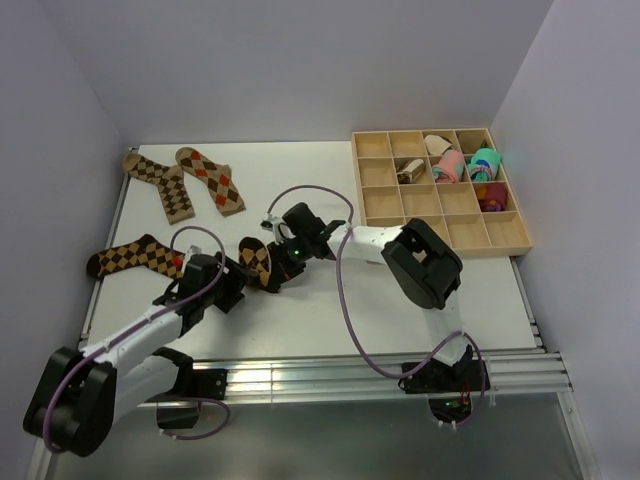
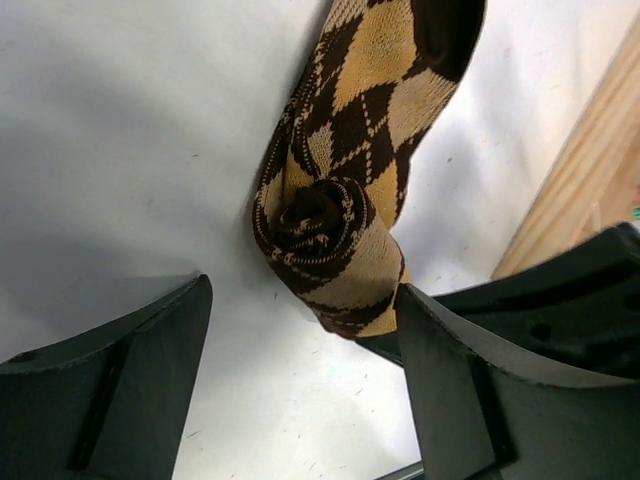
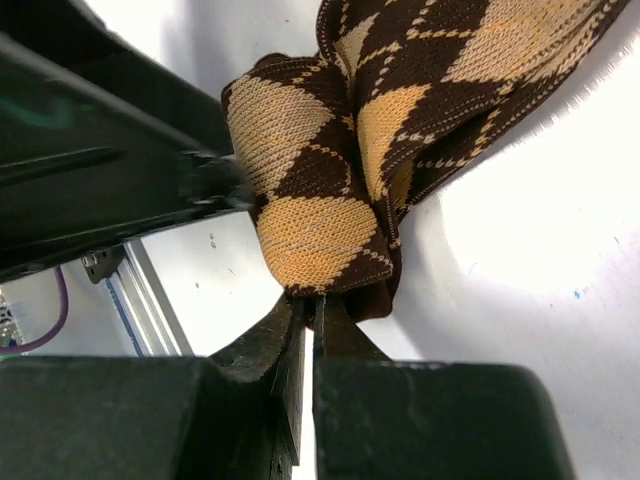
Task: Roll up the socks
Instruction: Roll the sock at the center of the board.
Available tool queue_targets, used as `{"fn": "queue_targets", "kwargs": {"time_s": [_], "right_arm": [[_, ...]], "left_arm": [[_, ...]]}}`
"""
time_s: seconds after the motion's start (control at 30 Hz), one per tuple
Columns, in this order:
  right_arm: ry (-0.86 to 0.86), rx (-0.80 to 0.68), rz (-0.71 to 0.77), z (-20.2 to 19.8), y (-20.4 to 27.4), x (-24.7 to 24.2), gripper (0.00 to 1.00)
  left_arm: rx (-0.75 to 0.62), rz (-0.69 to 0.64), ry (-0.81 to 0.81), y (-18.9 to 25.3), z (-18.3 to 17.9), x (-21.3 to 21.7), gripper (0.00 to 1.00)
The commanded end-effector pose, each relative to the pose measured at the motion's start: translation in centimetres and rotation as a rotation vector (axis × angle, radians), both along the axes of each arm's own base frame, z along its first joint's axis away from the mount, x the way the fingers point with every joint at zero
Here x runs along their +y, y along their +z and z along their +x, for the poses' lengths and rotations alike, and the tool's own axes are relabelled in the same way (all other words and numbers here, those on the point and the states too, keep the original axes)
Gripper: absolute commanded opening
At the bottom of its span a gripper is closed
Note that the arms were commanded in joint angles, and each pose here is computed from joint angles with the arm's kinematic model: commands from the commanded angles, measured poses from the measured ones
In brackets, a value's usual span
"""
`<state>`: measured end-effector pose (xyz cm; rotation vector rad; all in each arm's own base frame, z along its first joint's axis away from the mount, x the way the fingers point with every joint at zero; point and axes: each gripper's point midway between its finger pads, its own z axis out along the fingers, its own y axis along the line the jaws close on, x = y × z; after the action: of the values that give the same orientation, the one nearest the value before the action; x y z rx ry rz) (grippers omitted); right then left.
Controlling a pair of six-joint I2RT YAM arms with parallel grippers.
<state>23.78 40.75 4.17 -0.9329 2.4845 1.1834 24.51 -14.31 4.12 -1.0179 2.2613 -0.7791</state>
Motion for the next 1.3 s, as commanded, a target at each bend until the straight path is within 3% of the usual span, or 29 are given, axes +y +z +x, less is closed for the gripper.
{"fn": "queue_targets", "kwargs": {"time_s": [0.0,0.1,0.23,0.53,0.7,0.87,1.07,1.27], "right_arm": [[0.021,0.018,-0.003,-0.1,0.1,0.6,0.00],[0.030,0.021,-0.001,-0.1,0.1,0.8,0.00],[0.045,0.011,-0.001,-0.2,0.3,1.1,0.00],[0.064,-0.017,-0.016,-0.4,0.1,0.9,0.00],[0.079,-0.033,-0.025,-0.6,-0.2,0.9,0.00],[0.104,-0.041,-0.012,-0.8,0.1,1.1,0.00],[0.136,-0.053,-0.008,-1.1,0.7,1.0,0.00],[0.162,-0.050,-0.002,-1.5,1.2,0.9,0.00]], "left_arm": [[-0.131,-0.067,0.085,2.2,1.1,0.6,0.80],[-0.167,-0.091,0.091,2.7,0.9,0.6,0.85],[-0.102,-0.063,0.083,1.0,0.6,0.6,0.86],[-0.108,0.097,0.130,2.7,3.2,3.0,0.77],[-0.143,0.181,0.138,3.9,6.0,5.3,0.65],[-0.095,0.229,0.044,2.6,9.2,4.1,0.56],[-0.059,0.227,-0.051,0.0,11.3,2.4,0.35],[-0.070,0.214,-0.148,-1.1,11.9,0.0,0.33]]}}
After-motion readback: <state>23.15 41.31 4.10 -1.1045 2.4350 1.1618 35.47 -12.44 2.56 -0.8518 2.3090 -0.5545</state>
